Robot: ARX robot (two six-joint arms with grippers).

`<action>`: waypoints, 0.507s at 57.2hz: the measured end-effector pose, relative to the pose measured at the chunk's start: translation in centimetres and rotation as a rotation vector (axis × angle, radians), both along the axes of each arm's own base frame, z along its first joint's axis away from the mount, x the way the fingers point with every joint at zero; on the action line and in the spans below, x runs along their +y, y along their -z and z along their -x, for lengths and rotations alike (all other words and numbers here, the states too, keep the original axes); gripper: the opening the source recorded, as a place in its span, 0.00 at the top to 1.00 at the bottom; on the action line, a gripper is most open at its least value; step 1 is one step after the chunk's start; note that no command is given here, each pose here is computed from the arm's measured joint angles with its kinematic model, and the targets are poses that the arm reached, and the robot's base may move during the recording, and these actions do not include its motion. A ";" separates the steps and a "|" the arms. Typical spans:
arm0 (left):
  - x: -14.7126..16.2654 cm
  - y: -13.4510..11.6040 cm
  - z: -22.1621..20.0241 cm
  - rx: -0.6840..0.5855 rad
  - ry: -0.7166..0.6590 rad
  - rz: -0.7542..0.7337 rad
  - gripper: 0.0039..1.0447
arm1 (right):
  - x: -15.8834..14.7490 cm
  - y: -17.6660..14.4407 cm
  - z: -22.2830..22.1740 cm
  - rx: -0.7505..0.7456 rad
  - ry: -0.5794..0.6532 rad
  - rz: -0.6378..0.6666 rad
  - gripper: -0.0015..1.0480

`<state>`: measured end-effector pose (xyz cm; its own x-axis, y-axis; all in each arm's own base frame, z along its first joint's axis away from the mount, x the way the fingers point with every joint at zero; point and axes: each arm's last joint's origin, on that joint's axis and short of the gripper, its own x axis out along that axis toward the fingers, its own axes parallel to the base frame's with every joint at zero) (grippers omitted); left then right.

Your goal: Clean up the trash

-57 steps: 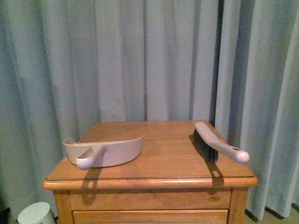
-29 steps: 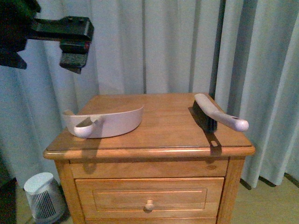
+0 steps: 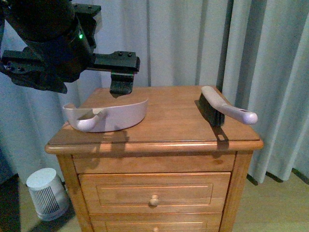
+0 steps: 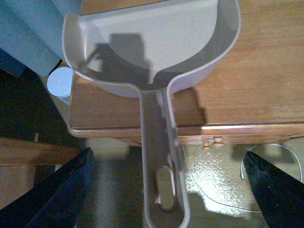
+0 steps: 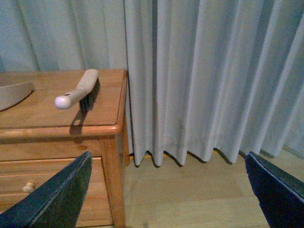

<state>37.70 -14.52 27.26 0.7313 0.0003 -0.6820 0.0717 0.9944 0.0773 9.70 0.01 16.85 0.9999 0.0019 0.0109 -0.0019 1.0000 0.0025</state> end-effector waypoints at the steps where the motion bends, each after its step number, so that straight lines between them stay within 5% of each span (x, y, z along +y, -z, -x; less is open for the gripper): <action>1: 0.0 0.1 -0.1 0.001 -0.001 0.000 0.07 | 0.0 0.0 0.0 0.000 0.000 0.000 0.07; 29: 0.5 2.9 -1.5 0.019 -0.011 0.003 0.07 | 0.0 0.0 0.0 0.000 0.000 0.000 0.07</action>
<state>39.21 -14.02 24.34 0.7180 0.0057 -0.6960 0.0627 0.9954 0.0729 9.70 0.01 16.85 0.9999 0.0019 0.0109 -0.0019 1.0000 0.0025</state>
